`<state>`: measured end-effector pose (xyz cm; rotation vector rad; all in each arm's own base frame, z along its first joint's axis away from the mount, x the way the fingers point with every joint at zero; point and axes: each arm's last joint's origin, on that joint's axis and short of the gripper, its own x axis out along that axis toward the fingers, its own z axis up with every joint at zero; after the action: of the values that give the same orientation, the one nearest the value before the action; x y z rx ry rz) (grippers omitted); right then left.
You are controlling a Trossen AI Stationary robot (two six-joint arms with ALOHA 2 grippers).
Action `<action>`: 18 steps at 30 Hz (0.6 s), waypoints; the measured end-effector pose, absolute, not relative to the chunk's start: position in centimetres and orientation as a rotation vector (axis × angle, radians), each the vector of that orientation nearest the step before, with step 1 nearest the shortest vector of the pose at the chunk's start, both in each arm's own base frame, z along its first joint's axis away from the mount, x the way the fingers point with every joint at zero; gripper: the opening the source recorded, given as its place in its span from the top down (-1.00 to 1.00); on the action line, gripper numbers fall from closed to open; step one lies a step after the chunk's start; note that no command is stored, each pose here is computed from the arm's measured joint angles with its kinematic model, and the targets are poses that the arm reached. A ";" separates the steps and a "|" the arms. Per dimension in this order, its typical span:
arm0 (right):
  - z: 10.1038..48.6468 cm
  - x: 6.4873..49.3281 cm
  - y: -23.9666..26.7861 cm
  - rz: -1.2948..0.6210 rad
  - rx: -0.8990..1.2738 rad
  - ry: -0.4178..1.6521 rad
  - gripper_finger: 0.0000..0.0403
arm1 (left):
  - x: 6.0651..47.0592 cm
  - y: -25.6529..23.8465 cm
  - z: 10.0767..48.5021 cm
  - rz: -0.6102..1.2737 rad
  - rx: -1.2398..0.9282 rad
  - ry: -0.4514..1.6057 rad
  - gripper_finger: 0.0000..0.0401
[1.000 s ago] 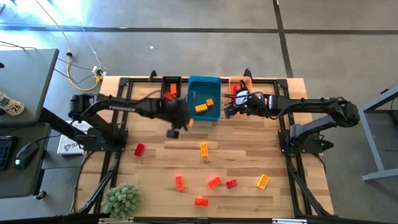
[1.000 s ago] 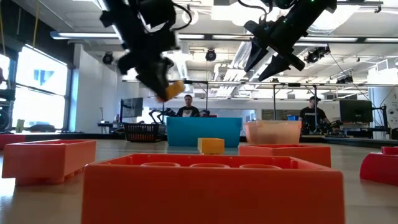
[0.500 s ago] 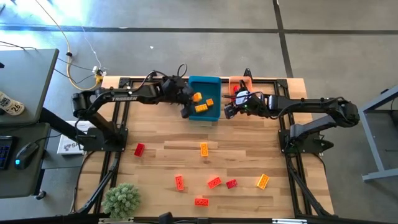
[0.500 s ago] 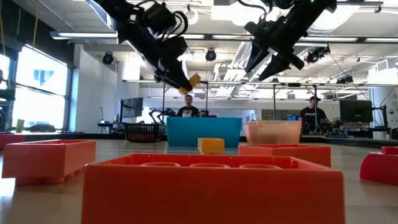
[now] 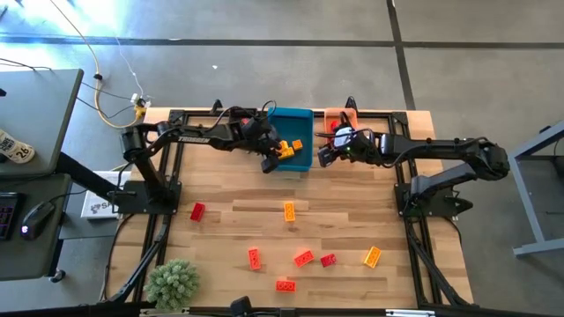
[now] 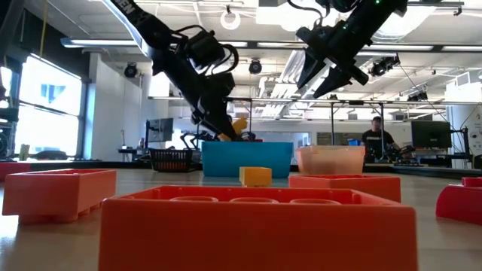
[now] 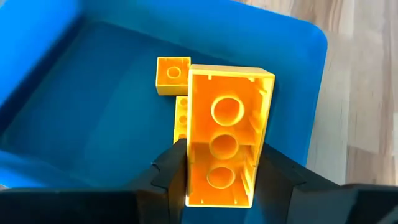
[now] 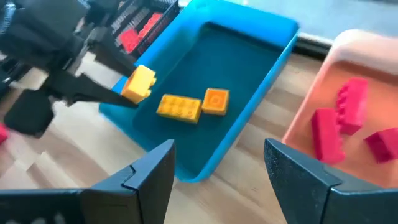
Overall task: Sort & place blocks by color
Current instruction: Put the yellow game piece into the blue bin
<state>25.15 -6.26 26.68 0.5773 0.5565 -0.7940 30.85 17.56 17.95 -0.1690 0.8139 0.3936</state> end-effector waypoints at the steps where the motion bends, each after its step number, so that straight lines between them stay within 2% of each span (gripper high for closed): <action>1: 26.7 25.2 -6.2 -0.779 0.586 0.562 -0.15 | 30.9 17.6 17.8 0.394 -0.171 0.818 0.37; 18: 26.6 26.0 -2.3 -0.478 0.710 0.658 -0.15 | 30.8 17.6 17.8 0.426 -0.240 0.810 -0.04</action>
<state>25.96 -2.30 26.59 0.7096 0.6579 -0.4777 30.81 17.58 17.79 -0.2404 0.8100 0.4263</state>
